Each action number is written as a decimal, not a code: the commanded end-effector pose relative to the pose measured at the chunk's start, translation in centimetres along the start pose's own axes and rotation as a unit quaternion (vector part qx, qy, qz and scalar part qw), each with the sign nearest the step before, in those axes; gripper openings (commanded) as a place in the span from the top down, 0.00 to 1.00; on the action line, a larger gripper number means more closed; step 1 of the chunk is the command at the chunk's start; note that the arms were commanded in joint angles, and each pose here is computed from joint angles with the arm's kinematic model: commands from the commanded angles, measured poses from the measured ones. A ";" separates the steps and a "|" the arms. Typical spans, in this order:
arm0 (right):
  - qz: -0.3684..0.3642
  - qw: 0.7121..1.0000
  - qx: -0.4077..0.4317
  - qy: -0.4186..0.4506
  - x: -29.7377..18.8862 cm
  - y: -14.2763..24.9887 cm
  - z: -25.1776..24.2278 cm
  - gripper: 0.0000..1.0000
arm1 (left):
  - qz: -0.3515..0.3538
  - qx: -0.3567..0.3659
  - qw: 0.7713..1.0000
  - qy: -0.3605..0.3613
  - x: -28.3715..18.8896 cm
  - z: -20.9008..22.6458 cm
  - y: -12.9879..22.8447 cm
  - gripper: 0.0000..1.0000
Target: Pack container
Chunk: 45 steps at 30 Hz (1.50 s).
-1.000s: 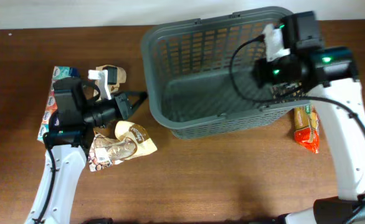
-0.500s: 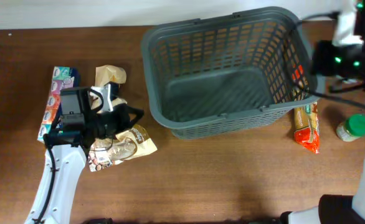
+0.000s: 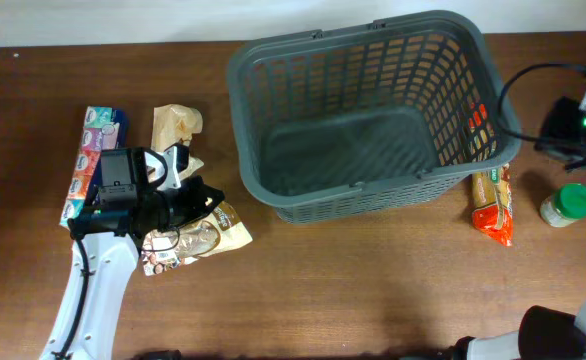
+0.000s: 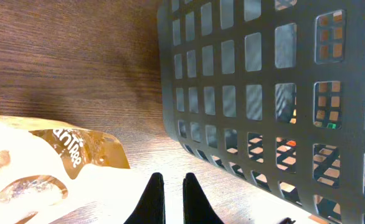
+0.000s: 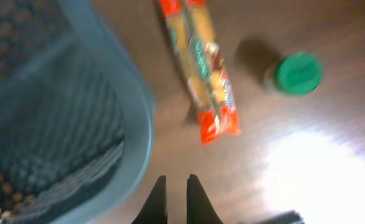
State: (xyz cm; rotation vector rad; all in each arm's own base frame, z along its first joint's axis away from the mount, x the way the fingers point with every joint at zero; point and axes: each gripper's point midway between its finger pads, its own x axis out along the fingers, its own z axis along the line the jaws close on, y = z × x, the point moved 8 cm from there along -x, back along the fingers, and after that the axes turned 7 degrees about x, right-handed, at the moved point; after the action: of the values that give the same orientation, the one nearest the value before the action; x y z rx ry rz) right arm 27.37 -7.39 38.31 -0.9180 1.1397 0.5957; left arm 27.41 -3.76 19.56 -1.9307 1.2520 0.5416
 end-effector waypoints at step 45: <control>0.122 0.986 -0.095 -0.064 4.6 4.2 5.6 0.96 | 0.112 0.048 0.971 0.206 1.7 -7.6 3.1 0.98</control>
State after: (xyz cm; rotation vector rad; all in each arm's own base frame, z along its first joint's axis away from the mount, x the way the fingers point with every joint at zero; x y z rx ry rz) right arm 28.34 -0.96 33.45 -0.9002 1.1114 0.9541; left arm 24.21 -11.10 21.22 -1.8758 1.7498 0.2516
